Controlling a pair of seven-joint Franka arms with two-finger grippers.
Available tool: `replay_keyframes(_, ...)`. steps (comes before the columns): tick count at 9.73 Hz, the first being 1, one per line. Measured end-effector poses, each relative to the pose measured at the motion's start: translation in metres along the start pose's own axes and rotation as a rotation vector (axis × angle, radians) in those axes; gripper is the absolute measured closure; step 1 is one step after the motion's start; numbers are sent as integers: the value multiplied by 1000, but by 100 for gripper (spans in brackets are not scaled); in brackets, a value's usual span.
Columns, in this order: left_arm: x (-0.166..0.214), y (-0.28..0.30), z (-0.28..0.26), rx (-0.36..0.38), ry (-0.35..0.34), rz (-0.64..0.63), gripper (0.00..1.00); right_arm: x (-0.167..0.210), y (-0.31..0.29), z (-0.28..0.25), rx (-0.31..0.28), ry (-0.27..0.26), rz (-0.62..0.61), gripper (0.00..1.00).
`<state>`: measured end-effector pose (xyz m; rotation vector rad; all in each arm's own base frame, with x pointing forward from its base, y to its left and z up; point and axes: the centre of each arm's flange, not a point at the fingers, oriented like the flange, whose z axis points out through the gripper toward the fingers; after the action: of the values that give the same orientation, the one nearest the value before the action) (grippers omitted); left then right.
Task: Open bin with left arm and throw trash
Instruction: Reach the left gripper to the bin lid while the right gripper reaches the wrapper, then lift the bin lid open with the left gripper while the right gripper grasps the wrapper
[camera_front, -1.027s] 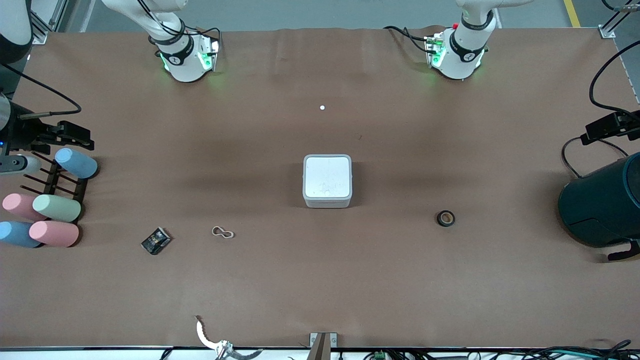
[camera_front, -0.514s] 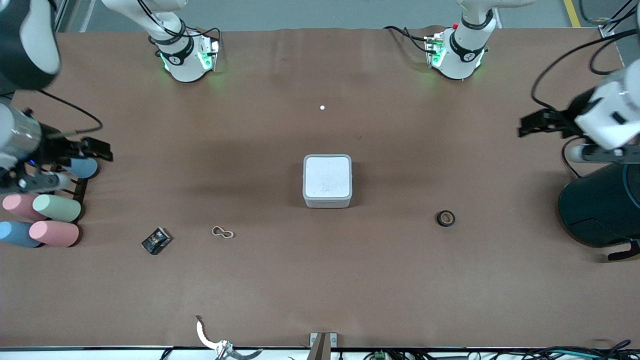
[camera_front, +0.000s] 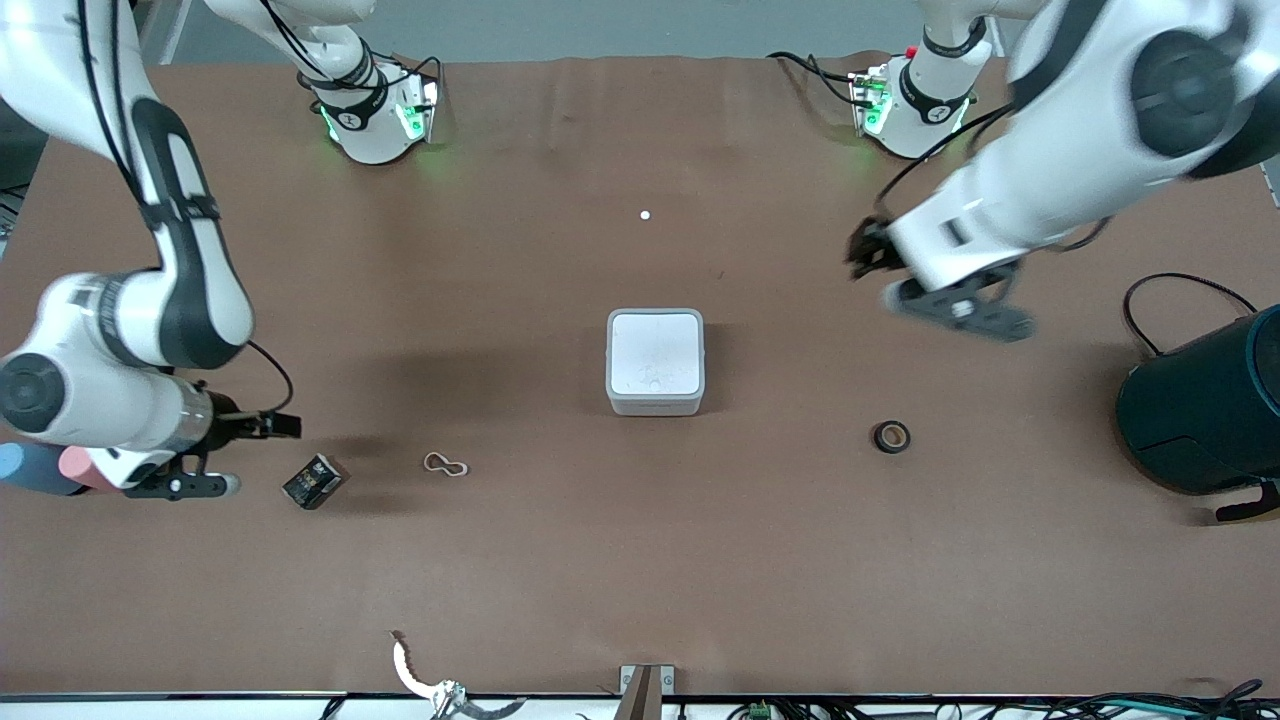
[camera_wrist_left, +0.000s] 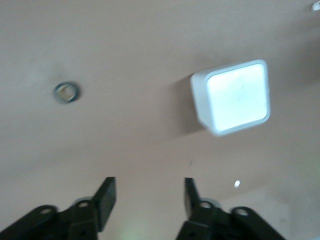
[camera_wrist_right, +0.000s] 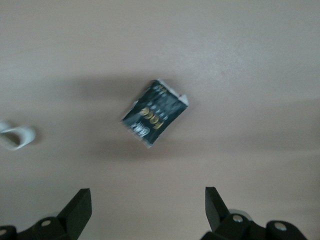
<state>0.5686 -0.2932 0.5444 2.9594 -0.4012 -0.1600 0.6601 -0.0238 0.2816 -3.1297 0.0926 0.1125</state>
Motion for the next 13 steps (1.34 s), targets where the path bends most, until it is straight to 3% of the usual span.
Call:
replay_keyframes(3, 45, 83, 144, 51, 42, -77, 87, -4, -1, 52, 10, 36, 149, 0)
replay_keyframes(5, 56, 124, 228, 79, 91, -111, 90, 3, 3, 68, 24, 76, 234, 0)
replay_keyframes(7, 58, 143, 267, 78, 125, -145, 91, 10, 12, 66, 32, 94, 330, 0)
replay_keyframes(10, 63, 140, 270, 69, 137, -184, 91, 21, 12, 63, 54, 108, 450, 0)
replay_keyframes(13, 64, 139, 271, 62, 146, -195, 91, 23, -1, 84, 54, 85, 475, 3)
